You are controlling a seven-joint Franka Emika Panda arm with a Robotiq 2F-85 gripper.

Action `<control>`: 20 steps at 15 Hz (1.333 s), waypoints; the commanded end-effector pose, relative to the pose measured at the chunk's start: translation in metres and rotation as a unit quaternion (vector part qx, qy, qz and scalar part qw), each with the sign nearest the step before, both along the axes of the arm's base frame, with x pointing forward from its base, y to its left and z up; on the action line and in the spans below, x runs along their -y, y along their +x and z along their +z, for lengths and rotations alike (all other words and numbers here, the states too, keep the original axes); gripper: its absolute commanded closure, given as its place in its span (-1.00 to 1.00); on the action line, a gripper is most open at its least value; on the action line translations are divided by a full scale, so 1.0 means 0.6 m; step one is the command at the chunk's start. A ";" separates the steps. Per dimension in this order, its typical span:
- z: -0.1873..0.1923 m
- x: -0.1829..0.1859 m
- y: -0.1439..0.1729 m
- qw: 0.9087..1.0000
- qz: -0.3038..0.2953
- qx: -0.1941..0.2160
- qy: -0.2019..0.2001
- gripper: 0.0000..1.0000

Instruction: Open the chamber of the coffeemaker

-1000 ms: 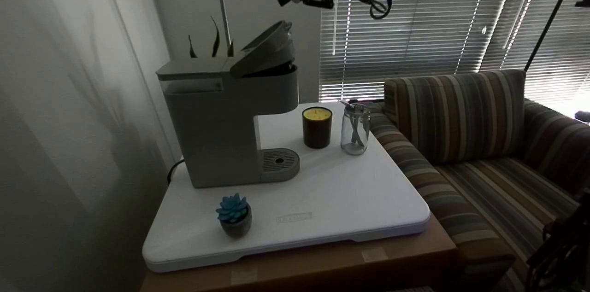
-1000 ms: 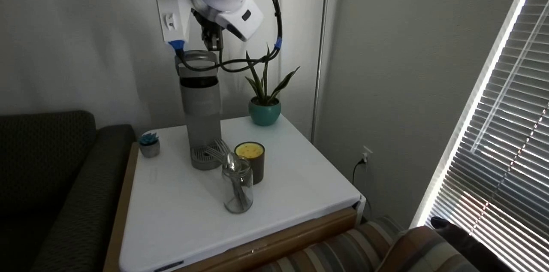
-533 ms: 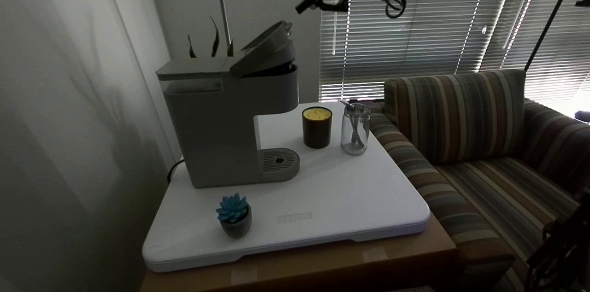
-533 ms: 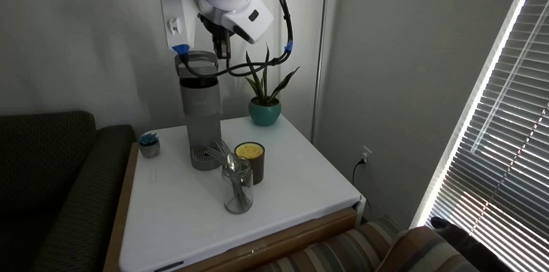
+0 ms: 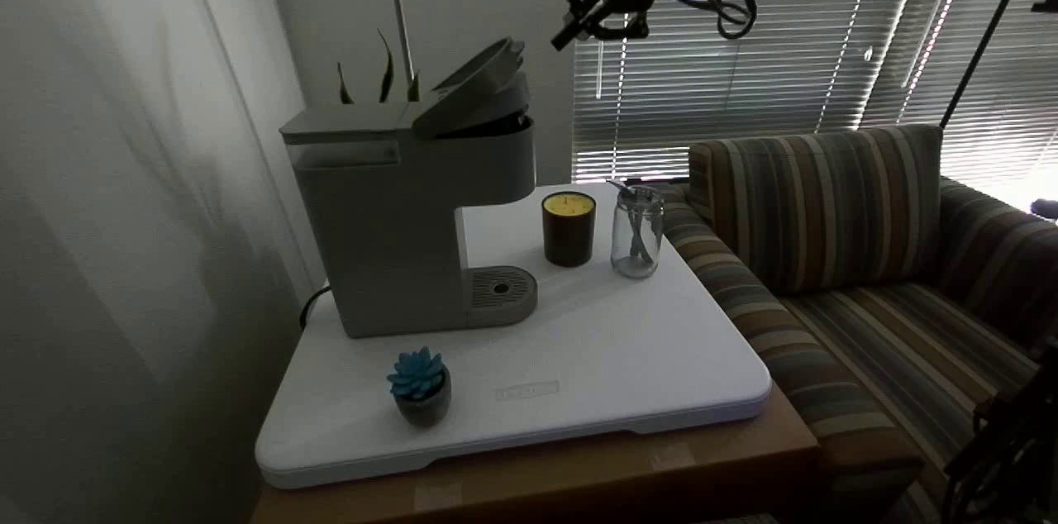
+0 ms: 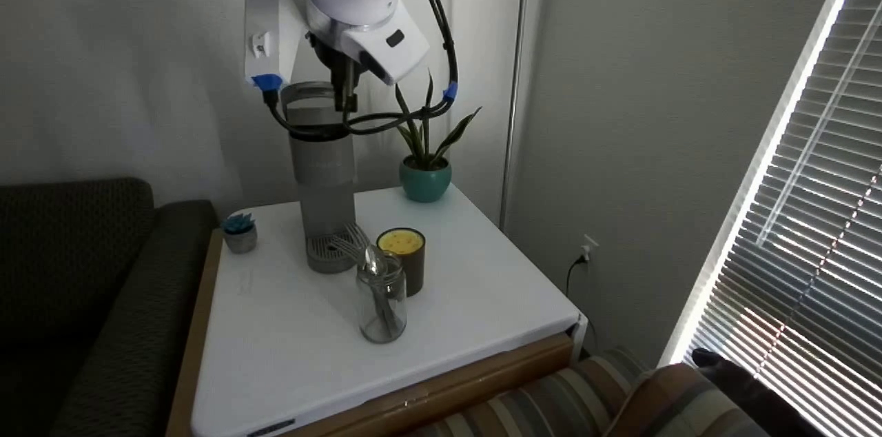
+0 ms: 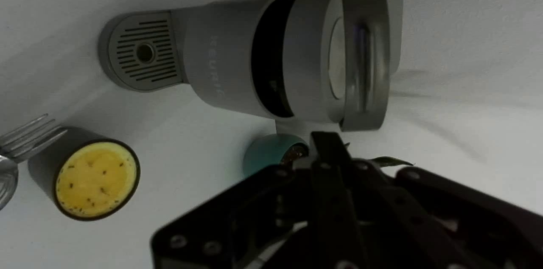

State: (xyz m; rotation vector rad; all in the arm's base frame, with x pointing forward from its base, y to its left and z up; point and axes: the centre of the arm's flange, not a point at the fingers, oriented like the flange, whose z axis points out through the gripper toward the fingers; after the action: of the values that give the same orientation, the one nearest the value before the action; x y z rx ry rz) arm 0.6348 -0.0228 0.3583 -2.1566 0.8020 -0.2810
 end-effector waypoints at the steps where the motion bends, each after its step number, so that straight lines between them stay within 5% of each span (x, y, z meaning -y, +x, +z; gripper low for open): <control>1: -0.008 -0.026 -0.001 0.999 0.029 -0.014 0.025 1.00; 20: 0.002 -0.073 0.026 0.995 0.090 0.011 0.049 1.00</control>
State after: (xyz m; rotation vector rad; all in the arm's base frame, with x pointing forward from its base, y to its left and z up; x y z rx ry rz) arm 0.6405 0.0222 0.3578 -2.1402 0.6323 -0.1613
